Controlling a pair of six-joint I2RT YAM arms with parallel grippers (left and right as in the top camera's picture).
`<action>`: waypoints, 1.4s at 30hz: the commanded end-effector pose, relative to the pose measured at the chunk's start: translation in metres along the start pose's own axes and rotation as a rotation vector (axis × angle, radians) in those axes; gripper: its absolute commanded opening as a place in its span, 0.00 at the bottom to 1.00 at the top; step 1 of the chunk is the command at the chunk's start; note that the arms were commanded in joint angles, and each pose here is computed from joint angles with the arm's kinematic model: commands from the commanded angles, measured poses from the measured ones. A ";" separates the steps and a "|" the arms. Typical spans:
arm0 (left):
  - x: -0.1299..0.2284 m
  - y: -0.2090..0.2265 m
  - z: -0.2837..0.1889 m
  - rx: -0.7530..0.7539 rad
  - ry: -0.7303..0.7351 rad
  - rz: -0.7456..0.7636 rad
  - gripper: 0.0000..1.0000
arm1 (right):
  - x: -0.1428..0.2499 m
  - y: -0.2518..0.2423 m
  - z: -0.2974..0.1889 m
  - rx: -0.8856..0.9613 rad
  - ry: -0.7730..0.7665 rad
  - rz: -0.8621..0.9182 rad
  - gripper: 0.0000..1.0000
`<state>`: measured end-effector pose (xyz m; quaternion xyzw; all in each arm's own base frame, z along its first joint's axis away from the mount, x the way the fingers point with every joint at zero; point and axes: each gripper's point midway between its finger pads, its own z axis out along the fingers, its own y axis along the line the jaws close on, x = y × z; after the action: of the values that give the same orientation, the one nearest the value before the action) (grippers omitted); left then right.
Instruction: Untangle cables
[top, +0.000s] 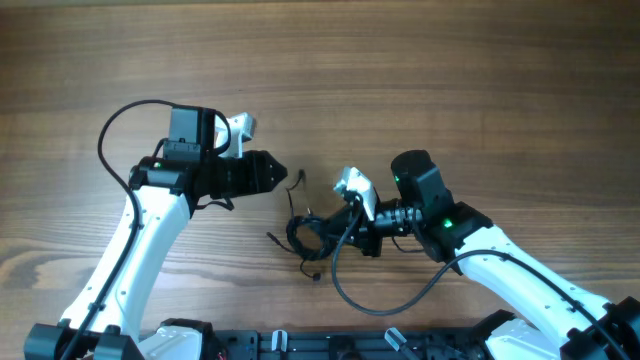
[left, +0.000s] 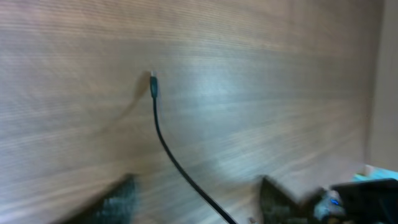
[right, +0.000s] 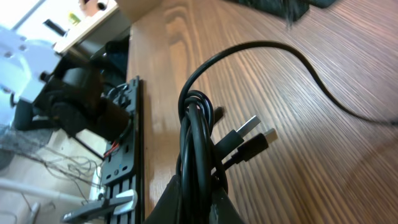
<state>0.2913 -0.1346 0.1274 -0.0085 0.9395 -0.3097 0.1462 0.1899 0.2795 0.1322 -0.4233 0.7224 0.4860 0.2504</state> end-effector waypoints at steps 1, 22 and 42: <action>0.016 -0.023 -0.003 0.132 0.084 -0.018 0.80 | -0.002 0.025 -0.002 -0.150 -0.026 -0.181 0.04; 0.018 -0.002 0.007 -0.074 0.067 0.052 0.04 | 0.012 0.011 -0.001 -0.069 0.032 -0.097 0.04; 0.004 -0.003 -0.010 -0.545 -0.428 -0.265 0.04 | -0.033 -0.038 -0.006 0.168 -0.183 0.622 0.04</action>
<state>0.2727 -0.1479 0.1254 -0.1405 0.9594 -0.1189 0.2137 0.2358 0.2794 0.1404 -0.1264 0.8281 0.5129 0.1876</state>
